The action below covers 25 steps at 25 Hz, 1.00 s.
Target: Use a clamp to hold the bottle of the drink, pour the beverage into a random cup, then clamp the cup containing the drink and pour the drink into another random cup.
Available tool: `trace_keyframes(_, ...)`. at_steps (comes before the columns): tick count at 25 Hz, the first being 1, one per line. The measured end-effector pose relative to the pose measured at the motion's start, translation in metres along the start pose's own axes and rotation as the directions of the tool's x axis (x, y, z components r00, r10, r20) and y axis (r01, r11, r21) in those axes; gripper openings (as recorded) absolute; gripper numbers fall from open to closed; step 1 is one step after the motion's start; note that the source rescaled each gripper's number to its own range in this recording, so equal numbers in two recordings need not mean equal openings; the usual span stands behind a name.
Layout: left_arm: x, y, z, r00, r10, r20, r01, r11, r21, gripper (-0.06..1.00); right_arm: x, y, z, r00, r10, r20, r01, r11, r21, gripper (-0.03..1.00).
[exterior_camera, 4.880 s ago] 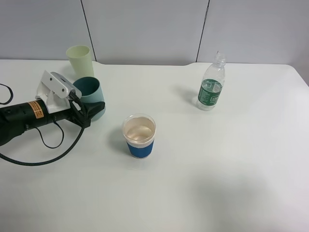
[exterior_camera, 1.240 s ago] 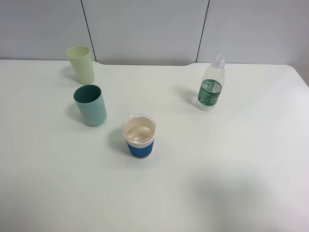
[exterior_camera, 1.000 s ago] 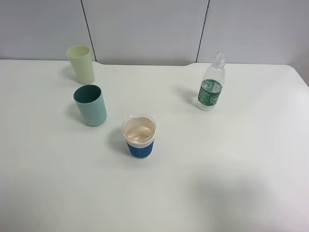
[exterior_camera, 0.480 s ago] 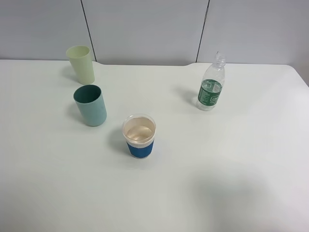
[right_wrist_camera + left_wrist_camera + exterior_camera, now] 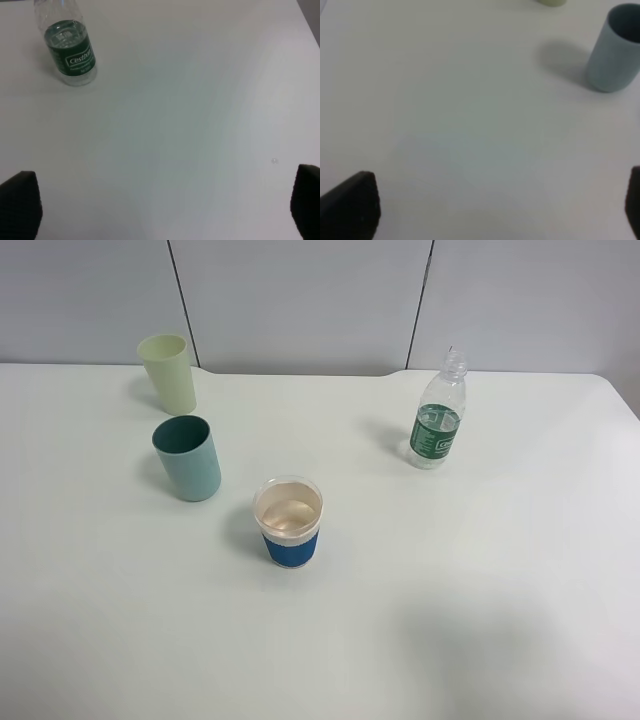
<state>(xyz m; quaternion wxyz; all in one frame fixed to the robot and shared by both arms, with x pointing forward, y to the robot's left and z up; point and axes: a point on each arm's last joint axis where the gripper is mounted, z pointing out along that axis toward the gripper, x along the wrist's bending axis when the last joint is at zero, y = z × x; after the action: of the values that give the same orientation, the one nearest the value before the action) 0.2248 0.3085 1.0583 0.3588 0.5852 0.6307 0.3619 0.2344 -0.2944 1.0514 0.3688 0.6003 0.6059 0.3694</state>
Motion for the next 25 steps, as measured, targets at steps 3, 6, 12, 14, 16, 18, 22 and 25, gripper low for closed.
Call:
trace_keyframes(3, -0.0008, 0.0019, 0.0049, 1.0, -0.018, 0.007, 0.019, 0.999, -0.041, 0.99, 0.0, 0.0, 0.0, 1.0, 0.0, 0.0, 0.0, 1.0, 0.0, 1.0)
trace_keyframes(6, -0.0009, 0.0018, 0.0065, 1.0, -0.027, 0.008, 0.028, 0.998, -0.048, 0.99, 0.0, 0.0, 0.0, 1.0, 0.0, 0.0, 0.0, 1.0, 0.0, 1.0)
trace_keyframes(12, -0.001, 0.0011, 0.0076, 1.0, -0.03, 0.008, 0.03, 0.999, -0.044, 0.99, 0.0, 0.0, 0.0, 1.0, 0.0, 0.0, 0.0, 1.0, 0.0, 1.0)
trace_keyframes(14, -0.001, 0.0011, 0.0076, 1.0, -0.03, 0.008, 0.03, 0.999, -0.044, 1.0, 0.0, 0.0, 0.0, 1.0, 0.0, 0.0, 0.0, 1.0, 0.0, 1.0)
trace_keyframes(16, -0.001, 0.0011, 0.0076, 1.0, -0.03, 0.008, 0.03, 0.999, -0.044, 0.99, 0.0, 0.0, 0.0, 1.0, 0.0, 0.0, 0.0, 1.0, 0.0, 1.0)
trace_keyframes(18, -0.001, 0.0011, 0.0076, 1.0, -0.03, 0.008, 0.03, 0.999, -0.044, 0.99, 0.0, 0.0, 0.0, 1.0, 0.0, 0.0, 0.0, 1.0, 0.0, 1.0)
trace_keyframes(22, -0.001, 0.0011, 0.0076, 1.0, -0.03, 0.008, 0.03, 0.999, -0.044, 0.99, 0.0, 0.0, 0.0, 1.0, 0.0, 0.0, 0.0, 1.0, 0.0, 1.0)
trace_keyframes(25, -0.001, 0.0011, 0.0076, 1.0, -0.03, 0.008, 0.031, 0.999, -0.044, 0.99, 0.0, 0.0, 0.0, 1.0, 0.0, 0.0, 0.0, 1.0, 0.0, 1.0)
